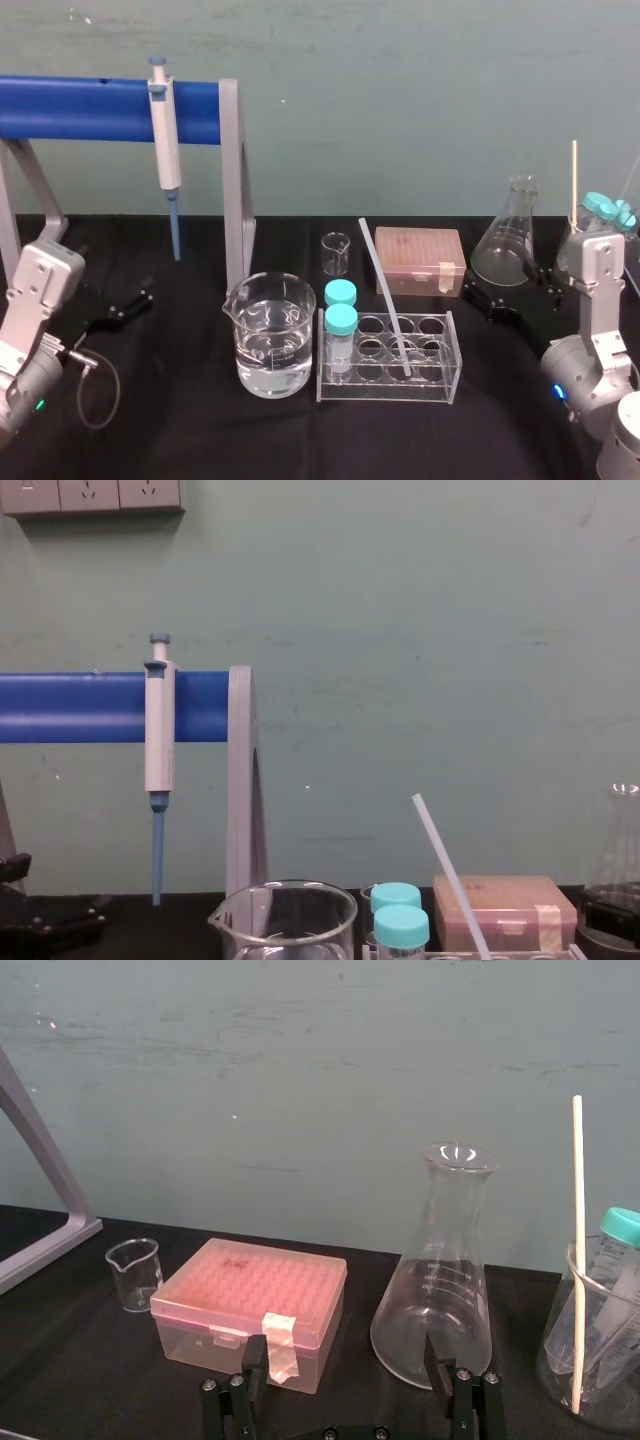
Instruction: Pick up the stirring rod with one hand, then place it down.
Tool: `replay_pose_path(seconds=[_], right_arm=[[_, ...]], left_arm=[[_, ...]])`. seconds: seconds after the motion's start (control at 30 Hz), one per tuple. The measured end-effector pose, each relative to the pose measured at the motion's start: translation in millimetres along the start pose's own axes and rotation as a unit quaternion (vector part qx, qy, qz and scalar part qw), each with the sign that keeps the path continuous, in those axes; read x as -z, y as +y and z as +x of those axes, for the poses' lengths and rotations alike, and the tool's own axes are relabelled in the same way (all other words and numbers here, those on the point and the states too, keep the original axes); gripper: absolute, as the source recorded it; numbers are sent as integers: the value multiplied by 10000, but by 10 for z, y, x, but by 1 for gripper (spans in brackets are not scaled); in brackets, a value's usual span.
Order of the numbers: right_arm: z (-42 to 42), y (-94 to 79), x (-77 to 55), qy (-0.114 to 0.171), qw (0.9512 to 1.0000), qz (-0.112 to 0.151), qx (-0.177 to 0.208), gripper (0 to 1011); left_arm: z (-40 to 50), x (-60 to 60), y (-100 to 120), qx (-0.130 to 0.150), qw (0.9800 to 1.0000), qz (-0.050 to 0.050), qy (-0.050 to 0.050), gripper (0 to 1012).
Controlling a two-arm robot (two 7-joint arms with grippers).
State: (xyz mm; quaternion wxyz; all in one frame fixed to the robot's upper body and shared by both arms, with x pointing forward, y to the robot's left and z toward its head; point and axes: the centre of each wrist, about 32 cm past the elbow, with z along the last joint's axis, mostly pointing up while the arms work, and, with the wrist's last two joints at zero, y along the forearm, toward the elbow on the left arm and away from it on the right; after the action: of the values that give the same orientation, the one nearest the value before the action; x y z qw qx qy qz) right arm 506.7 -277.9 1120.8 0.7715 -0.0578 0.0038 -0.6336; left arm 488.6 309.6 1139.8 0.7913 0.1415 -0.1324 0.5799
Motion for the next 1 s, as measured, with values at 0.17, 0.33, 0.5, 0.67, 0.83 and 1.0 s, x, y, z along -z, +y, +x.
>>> replay_pose_path(seconds=[0.17, 0.33, 0.5, 0.67, 0.83, 1.0], right_arm=[[0, 1, -3, 0, 10000, 10, -2, 1003], [0, 2, -6, 1, 10000, 19, -4, 1003], [0, 2, -7, 1, 10000, 24, -7, 1003], [0, 2, -8, 1, 10000, 27, -10, 1003], [0, 2, -8, 0, 10000, 28, -12, 1003], [0, 2, -8, 1, 10000, 28, -13, 1003]], left_arm=[[0, 0, 0, 0, 10000, 0, 0, 1000], [0, 0, 0, 0, 10000, 0, 0, 1000], [0, 0, 0, 0, 10000, 0, 0, 1000], [0, 0, 0, 0, 10000, 0, 0, 1000], [0, 0, 0, 0, 10000, 0, 0, 1000], [0, 0, 0, 0, 10000, 0, 0, 1000]])
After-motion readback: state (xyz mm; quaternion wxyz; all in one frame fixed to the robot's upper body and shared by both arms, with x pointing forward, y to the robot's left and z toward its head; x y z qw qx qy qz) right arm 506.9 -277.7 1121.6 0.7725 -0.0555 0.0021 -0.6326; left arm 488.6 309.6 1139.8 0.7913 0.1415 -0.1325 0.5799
